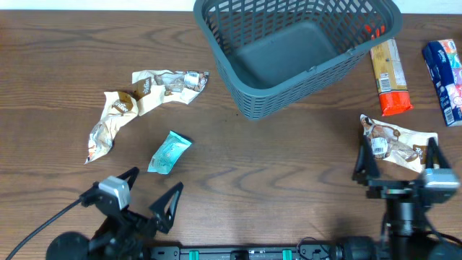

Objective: Pack container
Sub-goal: 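Raise both arms and swing the grippers toward the gray basket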

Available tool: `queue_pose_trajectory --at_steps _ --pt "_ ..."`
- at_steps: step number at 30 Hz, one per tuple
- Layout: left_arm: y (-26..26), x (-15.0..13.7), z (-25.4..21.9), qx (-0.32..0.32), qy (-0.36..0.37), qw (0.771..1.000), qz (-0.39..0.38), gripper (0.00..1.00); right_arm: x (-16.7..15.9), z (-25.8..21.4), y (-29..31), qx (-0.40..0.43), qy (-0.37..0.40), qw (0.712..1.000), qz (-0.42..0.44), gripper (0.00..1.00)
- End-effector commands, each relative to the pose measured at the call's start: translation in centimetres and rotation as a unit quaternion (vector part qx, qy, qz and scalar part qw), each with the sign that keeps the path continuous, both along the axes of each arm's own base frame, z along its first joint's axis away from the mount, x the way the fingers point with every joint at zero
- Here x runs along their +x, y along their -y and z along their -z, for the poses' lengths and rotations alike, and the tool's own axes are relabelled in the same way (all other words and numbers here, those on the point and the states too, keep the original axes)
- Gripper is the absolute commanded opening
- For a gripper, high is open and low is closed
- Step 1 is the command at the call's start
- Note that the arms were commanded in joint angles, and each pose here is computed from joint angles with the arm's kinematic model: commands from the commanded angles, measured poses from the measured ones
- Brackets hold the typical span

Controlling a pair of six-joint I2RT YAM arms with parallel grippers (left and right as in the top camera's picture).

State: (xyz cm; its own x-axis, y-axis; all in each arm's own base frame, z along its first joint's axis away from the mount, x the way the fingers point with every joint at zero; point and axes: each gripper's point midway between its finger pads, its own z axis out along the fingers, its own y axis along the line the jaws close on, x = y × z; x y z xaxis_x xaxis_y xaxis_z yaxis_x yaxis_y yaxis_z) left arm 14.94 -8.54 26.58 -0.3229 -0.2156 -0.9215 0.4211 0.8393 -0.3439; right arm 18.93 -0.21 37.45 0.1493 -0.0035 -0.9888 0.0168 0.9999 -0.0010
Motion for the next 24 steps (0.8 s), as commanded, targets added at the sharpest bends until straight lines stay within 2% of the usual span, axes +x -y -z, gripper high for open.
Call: queue_pose_trajectory --at_steps 1,4,7,9,10,13,16,20,24 --pt "1.8 -1.6 -2.7 -0.007 0.035 0.998 0.059 0.99 -0.4 -2.8 -2.8 -0.017 -0.033 0.996 -0.079 0.99" --pt "2.5 -2.1 -3.6 -0.007 0.057 0.995 0.084 0.99 -1.7 -1.8 -7.1 -0.016 -0.097 0.973 -0.210 0.99" --pt "3.6 -3.1 -3.9 -0.014 0.062 0.990 0.130 0.98 -5.3 0.6 -12.6 0.019 -0.170 0.902 -0.396 0.99" --pt "4.8 -4.3 -3.9 -0.027 0.057 0.982 0.179 0.98 -6.9 2.4 -13.9 0.043 -0.218 0.867 -0.446 0.99" --pt "5.2 -4.8 -3.9 -0.037 0.050 0.979 0.196 0.99 -7.1 3.3 -13.9 0.053 -0.239 0.861 -0.445 0.99" --pt "5.8 -5.7 -4.0 -0.064 0.029 0.972 0.224 0.99 -6.6 4.0 -13.5 0.046 -0.249 0.867 -0.430 0.99" --pt "5.8 -5.7 -4.7 -0.062 0.045 0.971 0.225 0.99 -5.6 1.7 -13.3 0.045 -0.206 0.883 -0.419 0.99" --pt "6.2 -6.2 -8.3 -0.088 0.081 0.962 0.245 0.99 -4.2 -1.9 -12.4 0.060 -0.171 0.904 -0.387 0.99" --pt "6.4 -6.5 -11.6 -0.088 0.091 0.957 0.259 0.99 -2.2 -4.6 -11.4 0.052 -0.192 0.917 -0.345 0.99"
